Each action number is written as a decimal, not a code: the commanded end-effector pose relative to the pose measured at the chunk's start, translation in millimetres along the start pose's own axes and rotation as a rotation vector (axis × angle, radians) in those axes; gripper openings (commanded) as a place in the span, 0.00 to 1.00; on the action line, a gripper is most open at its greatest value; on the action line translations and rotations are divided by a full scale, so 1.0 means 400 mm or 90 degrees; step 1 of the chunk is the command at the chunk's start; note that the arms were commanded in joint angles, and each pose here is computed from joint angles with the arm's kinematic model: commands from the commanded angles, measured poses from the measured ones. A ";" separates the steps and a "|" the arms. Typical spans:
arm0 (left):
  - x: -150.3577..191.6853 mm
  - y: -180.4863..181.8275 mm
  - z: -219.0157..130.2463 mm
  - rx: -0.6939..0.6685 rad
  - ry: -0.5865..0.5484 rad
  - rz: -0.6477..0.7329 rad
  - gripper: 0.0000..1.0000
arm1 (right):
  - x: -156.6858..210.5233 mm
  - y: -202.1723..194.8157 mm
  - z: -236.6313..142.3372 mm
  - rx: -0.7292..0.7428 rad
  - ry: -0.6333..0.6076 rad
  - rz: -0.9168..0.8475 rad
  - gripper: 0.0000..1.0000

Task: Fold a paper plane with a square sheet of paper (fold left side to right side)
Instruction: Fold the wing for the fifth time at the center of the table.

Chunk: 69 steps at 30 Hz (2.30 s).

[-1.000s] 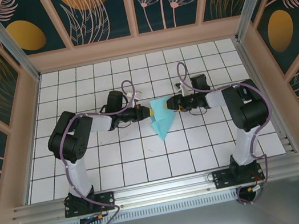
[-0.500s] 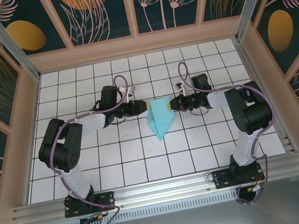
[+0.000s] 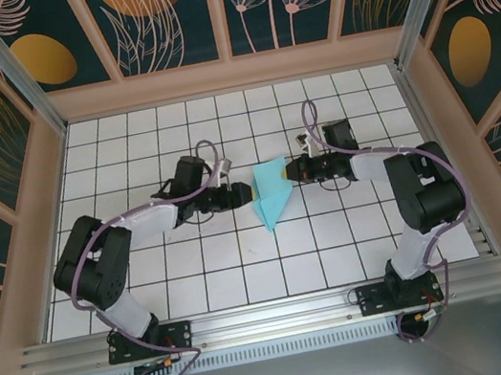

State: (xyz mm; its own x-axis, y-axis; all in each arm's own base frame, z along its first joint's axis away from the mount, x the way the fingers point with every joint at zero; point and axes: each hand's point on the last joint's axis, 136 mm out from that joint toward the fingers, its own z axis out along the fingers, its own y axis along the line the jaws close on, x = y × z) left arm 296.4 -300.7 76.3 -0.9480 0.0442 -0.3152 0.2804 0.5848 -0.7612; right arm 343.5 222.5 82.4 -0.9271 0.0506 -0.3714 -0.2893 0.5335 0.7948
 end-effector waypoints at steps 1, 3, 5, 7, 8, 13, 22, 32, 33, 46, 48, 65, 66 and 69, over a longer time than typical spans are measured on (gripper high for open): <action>0.023 0.032 0.039 -0.025 0.021 -0.042 0.65 | 0.009 0.008 -0.003 0.003 0.005 0.003 0.08; 0.026 0.041 0.056 -0.031 0.026 -0.050 0.66 | 0.012 0.007 -0.002 0.003 0.007 0.004 0.08; 0.031 0.041 0.070 -0.028 0.033 -0.053 0.66 | 0.014 0.006 0.000 0.004 0.008 0.005 0.08; 0.034 0.043 0.082 -0.025 0.039 -0.055 0.66 | 0.014 0.006 0.001 0.003 0.009 0.006 0.08; 0.035 0.038 0.086 -0.021 0.041 -0.053 0.66 | 0.016 0.005 0.001 0.004 0.010 0.007 0.08; 0.020 0.015 0.094 0.008 0.034 -0.049 0.60 | 0.022 0.001 0.006 0.007 0.014 0.013 0.08; 0.018 0.017 0.118 0.013 0.042 -0.049 0.51 | 0.029 -0.004 0.018 0.014 0.018 0.027 0.08; 0.012 0.007 0.138 0.038 0.045 -0.047 0.47 | 0.040 -0.012 0.039 0.022 0.031 0.034 0.08; 0.013 0.004 0.141 0.042 0.045 -0.048 0.46 | 0.041 -0.011 0.041 0.023 0.032 0.034 0.08; 0.021 0.024 0.167 0.048 0.052 -0.064 0.33 | 0.044 -0.018 0.053 0.039 0.039 0.043 0.11; 0.023 0.027 0.167 0.047 0.052 -0.066 0.31 | 0.044 -0.020 0.048 0.044 0.038 0.044 0.14; 0.019 -0.010 0.162 0.102 0.046 -0.064 0.04 | 0.088 -0.058 -0.045 0.034 0.005 0.059 0.45; 0.018 -0.013 0.161 0.107 0.046 -0.063 0.04 | 0.089 -0.054 -0.043 0.026 0.004 0.055 0.46; 0.020 -0.023 0.158 0.121 0.049 -0.060 0.04 | 0.086 -0.042 -0.041 0.000 -0.005 0.034 0.48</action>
State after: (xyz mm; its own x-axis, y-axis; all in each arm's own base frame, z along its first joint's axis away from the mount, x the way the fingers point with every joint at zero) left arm 302.6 -351.2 39.3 -0.9804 0.0389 -0.1931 0.1885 0.4711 -0.8617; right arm 308.0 194.3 43.3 -0.9647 0.1045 -0.2419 -0.1346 0.5936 0.7934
